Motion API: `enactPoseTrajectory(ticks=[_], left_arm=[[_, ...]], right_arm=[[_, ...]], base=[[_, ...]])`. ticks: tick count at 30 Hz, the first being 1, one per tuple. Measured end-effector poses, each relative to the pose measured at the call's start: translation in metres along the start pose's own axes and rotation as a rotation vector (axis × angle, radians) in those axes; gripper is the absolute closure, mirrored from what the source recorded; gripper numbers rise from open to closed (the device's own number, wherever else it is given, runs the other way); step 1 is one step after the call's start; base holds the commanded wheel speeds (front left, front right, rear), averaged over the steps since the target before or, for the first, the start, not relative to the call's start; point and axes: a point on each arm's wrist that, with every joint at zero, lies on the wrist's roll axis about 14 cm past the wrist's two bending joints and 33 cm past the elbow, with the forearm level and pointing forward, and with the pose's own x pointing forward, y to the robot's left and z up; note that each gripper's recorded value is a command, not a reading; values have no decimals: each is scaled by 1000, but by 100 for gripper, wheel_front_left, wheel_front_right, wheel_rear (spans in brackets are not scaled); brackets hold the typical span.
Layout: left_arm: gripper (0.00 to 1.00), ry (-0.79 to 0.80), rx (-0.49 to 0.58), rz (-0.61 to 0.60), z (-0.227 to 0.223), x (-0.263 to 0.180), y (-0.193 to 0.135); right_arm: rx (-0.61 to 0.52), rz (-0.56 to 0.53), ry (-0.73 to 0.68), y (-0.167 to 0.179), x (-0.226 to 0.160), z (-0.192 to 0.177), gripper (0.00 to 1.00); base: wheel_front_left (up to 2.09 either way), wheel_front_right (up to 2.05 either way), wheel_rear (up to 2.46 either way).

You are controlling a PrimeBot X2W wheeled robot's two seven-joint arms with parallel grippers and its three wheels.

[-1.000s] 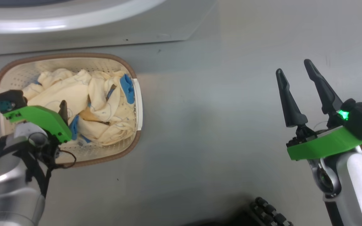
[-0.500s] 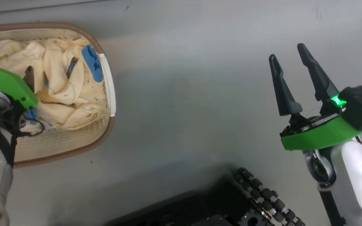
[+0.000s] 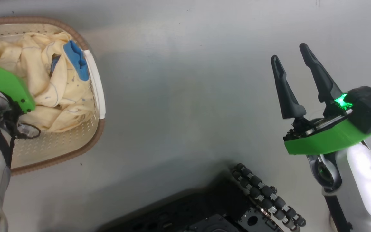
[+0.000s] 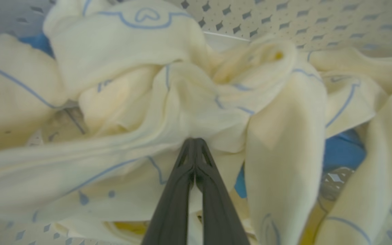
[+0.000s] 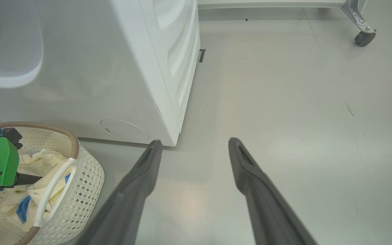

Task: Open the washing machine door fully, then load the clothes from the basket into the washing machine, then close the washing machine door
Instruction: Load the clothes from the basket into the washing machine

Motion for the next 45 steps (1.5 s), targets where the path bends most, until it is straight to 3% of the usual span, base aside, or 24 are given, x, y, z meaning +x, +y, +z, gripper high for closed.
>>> enactPoseTrajectory(ticks=[4, 19, 35, 45], left_arm=[[100, 8, 20, 5, -5, 3, 1], [100, -259, 47, 53, 34, -38, 14], [100, -610, 57, 72, 91, -123, 8], [100, -880, 67, 81, 109, -217, -2]], right_arm=[[6, -1, 6, 0, 0, -3, 0], [23, 30, -55, 9, 7, 15, 0], [18, 51, -151, 16, -7, 60, 0], [3, 63, -213, 23, -32, 94, 0]], base=[[0, 0, 0], [0, 0, 0], [0, 0, 0], [0, 0, 0]])
